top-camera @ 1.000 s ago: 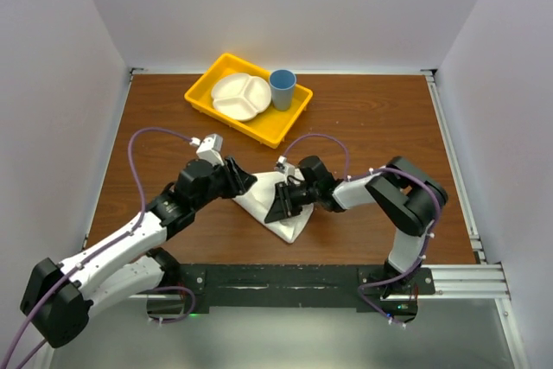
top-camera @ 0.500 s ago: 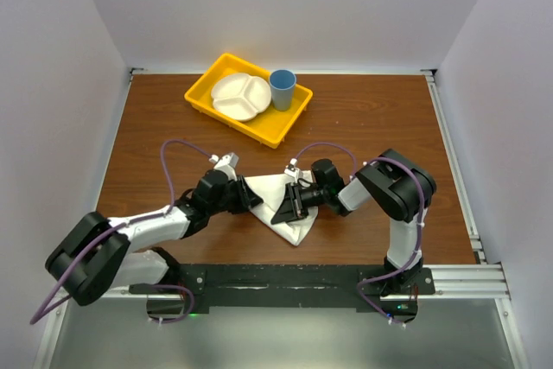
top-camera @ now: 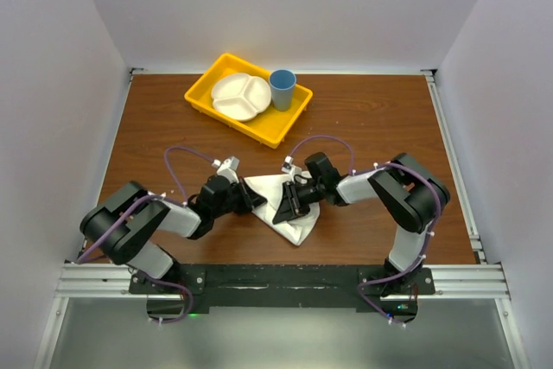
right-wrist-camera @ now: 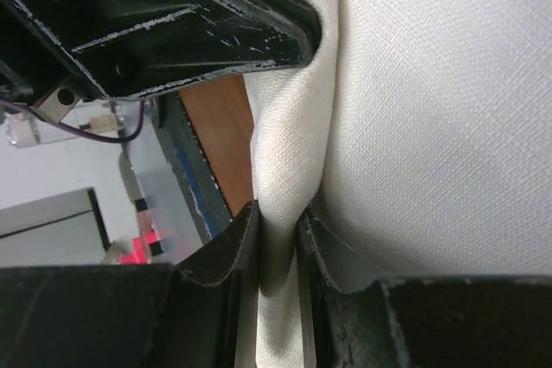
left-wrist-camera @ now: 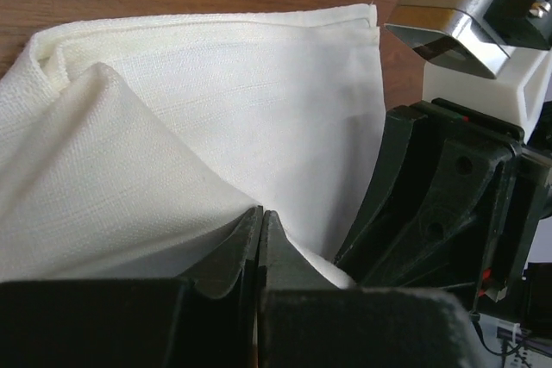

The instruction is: Fold the napkin, place the utensils inside, and roll it up

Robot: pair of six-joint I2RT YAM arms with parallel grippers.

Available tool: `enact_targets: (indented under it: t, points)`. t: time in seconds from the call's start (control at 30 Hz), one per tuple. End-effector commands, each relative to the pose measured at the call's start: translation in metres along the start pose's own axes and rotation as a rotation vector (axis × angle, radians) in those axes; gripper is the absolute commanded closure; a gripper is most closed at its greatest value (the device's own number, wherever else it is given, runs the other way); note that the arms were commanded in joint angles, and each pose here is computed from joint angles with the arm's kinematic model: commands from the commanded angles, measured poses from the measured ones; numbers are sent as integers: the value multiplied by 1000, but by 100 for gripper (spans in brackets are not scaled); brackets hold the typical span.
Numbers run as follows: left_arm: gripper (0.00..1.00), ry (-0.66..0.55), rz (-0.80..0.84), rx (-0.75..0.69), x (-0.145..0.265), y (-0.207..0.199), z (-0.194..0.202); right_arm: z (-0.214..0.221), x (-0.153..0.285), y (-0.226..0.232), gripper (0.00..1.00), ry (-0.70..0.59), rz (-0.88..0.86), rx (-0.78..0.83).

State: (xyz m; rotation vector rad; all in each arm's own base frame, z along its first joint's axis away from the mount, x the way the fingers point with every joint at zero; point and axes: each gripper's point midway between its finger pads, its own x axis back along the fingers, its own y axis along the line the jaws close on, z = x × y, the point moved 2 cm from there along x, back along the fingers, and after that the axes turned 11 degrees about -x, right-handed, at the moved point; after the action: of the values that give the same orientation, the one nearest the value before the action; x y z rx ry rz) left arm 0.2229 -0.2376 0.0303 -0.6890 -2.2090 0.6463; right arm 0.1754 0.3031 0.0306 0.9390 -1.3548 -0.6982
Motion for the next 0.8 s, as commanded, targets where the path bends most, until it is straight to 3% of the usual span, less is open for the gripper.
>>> enact_targets:
  t: [0.0,0.03,0.17,0.27,0.47,0.63,0.67,0.77]
  points:
    - [100,161,-139,31,8,45,54,4,10,-30,82,-29,274,41]
    - [100,176,-142,37,9,47,59,3,13,-28,78,-31,293,67]
    - [100,194,-149,46,12,52,66,-9,27,-2,50,-110,418,214]
    - [100,205,-145,50,13,51,69,-9,34,19,39,-160,546,361]
    - [100,213,-119,73,15,45,69,-1,34,31,31,-314,789,581]
    - [100,203,-112,70,18,41,65,-6,16,43,27,-436,851,697]
    - [100,207,-115,66,19,41,65,-5,10,43,20,-450,872,727]
    - [100,201,-120,64,20,41,63,-8,-7,47,19,-462,884,768]
